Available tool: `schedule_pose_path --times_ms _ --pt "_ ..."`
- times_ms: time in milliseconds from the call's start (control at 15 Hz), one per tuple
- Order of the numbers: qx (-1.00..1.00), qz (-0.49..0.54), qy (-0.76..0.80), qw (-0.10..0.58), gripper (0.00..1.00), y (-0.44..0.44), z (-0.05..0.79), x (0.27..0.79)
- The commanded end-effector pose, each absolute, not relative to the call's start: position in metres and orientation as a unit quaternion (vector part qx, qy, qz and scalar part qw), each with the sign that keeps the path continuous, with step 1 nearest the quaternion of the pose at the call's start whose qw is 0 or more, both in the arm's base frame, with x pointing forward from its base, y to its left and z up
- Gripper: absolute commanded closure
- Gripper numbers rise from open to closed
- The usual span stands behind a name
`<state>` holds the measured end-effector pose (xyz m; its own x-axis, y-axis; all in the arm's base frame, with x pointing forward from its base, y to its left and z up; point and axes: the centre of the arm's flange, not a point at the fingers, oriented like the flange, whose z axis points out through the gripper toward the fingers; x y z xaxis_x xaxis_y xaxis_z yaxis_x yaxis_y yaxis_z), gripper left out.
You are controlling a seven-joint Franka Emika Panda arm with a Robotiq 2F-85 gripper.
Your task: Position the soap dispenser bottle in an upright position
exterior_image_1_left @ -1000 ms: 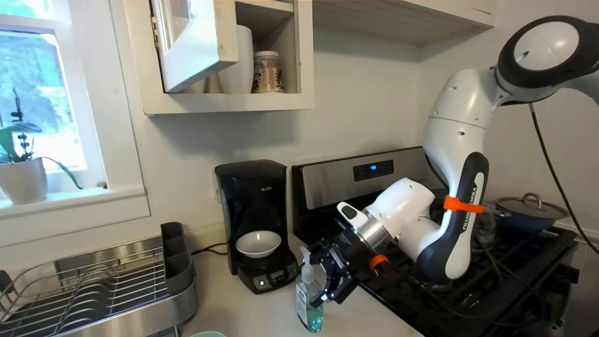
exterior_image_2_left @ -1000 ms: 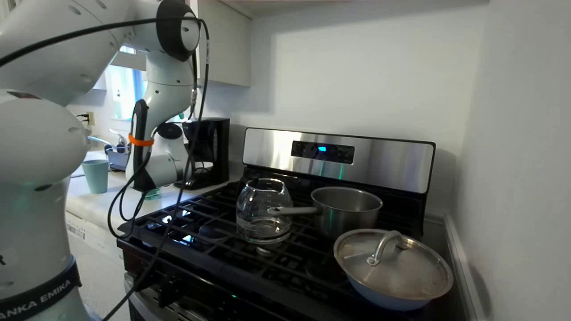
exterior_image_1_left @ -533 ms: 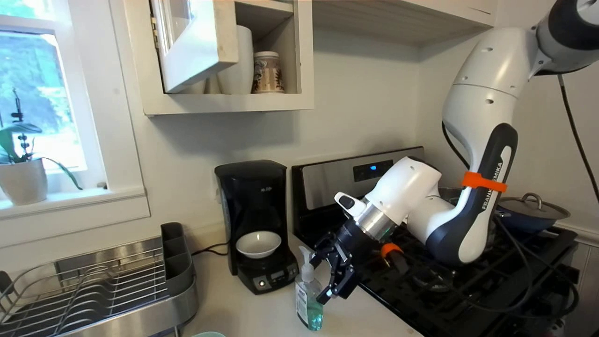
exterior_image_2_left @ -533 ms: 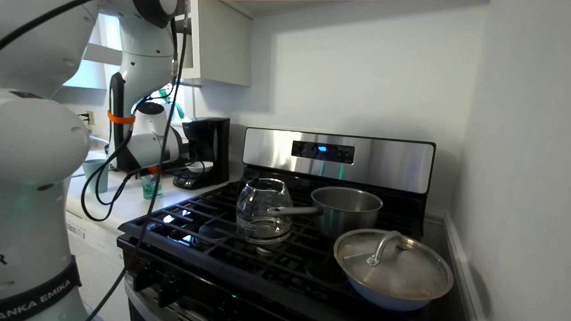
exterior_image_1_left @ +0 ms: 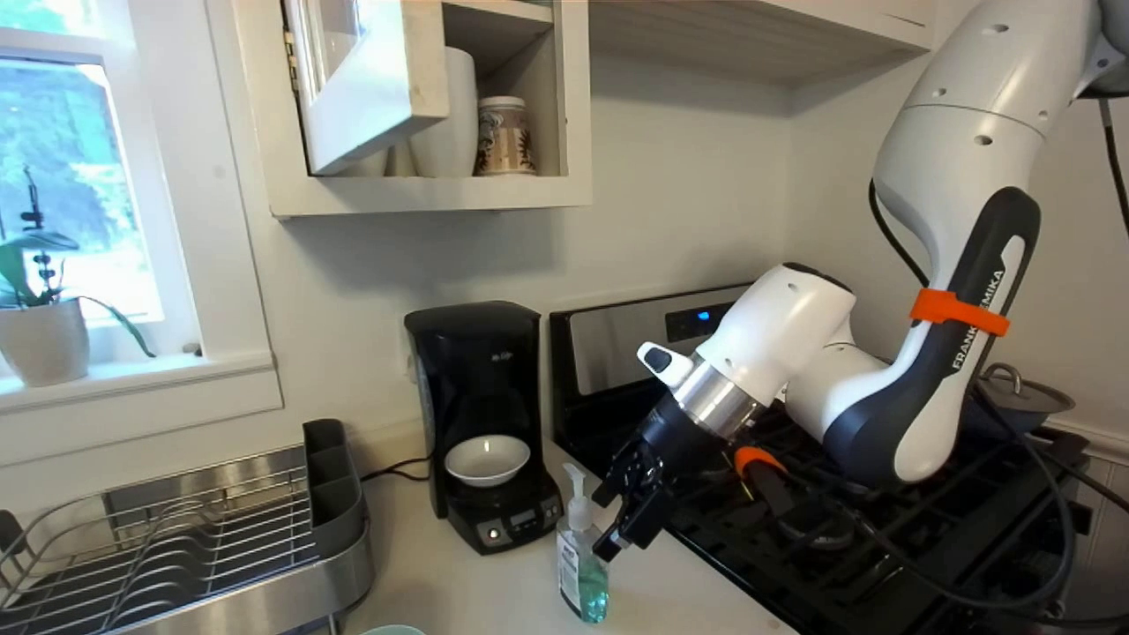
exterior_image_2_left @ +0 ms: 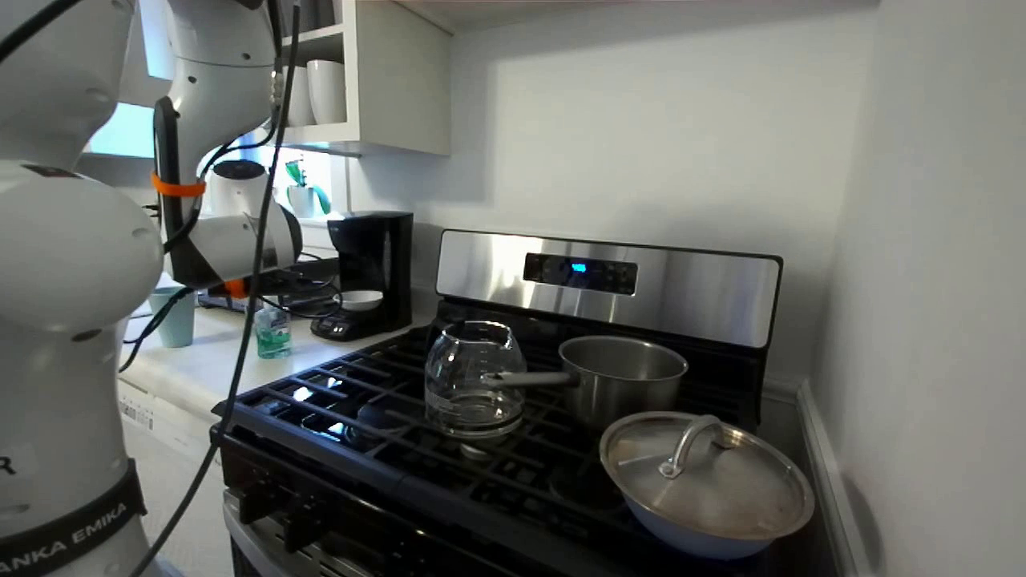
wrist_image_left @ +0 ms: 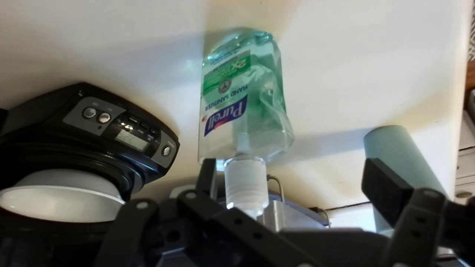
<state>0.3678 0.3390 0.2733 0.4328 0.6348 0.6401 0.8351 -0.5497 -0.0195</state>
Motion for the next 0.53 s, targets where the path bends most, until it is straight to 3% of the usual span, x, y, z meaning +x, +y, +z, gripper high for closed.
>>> schedule_pose_path --times_ms 0,67,467 --pt "-0.873 -0.300 -0.355 0.146 0.00 0.342 0.290 0.350" --pt "-0.854 -0.297 -0.393 0.166 0.00 0.339 0.285 0.371" --pt "-0.856 -0.295 -0.390 0.164 0.00 0.339 0.285 0.370"
